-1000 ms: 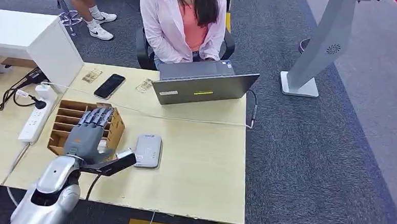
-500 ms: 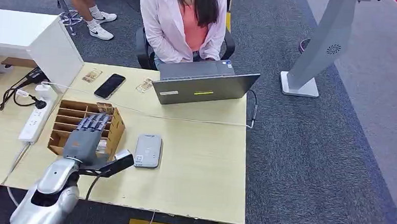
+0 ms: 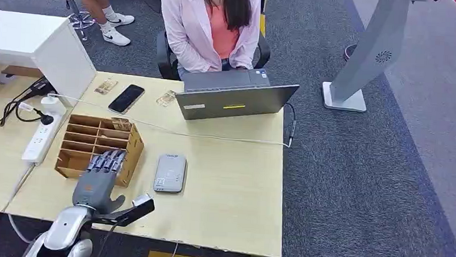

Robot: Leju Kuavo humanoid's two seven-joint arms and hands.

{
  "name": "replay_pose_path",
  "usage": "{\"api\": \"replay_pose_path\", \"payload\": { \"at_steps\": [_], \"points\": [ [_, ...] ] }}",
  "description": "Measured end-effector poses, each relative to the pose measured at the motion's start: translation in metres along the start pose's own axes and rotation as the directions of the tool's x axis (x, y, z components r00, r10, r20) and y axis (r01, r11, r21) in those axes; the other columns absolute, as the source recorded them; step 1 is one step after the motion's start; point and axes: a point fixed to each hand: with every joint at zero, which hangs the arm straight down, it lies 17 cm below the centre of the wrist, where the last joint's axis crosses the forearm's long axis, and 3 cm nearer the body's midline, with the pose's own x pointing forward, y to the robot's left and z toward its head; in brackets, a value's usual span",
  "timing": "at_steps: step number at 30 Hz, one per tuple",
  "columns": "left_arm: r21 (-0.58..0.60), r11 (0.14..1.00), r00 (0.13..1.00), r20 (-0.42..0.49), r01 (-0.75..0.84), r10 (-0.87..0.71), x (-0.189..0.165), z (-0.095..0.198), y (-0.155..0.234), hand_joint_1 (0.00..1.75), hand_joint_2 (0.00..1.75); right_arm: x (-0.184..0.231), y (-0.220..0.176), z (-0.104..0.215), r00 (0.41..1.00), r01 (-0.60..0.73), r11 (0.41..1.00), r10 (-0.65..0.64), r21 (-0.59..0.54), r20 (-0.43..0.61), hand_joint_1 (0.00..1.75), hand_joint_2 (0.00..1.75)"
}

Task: Pass the card to the sensor for recognition and then transmit it.

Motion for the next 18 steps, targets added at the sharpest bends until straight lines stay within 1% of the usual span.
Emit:
{"api": "replay_pose_path", "payload": {
  "at_steps": [11, 18],
  "points": [
    [0.004, 1.0, 1.0, 0.01, -0.015, 0.015, 0.008, 0.015, -0.003, 0.0, 1.75, 0.001, 0.001, 0.0, 1.0, 0.004, 1.0, -0.004, 0.002, 0.001, 0.0, 0.0],
    [0.015, 1.0, 1.0, 0.003, -0.019, 0.019, 0.005, 0.018, 0.0, 0.0, 1.75, 0.001, 0.003, 0.001, 1.0, 0.004, 1.0, -0.004, 0.004, 0.001, 0.0, 0.0]
  ]
}}
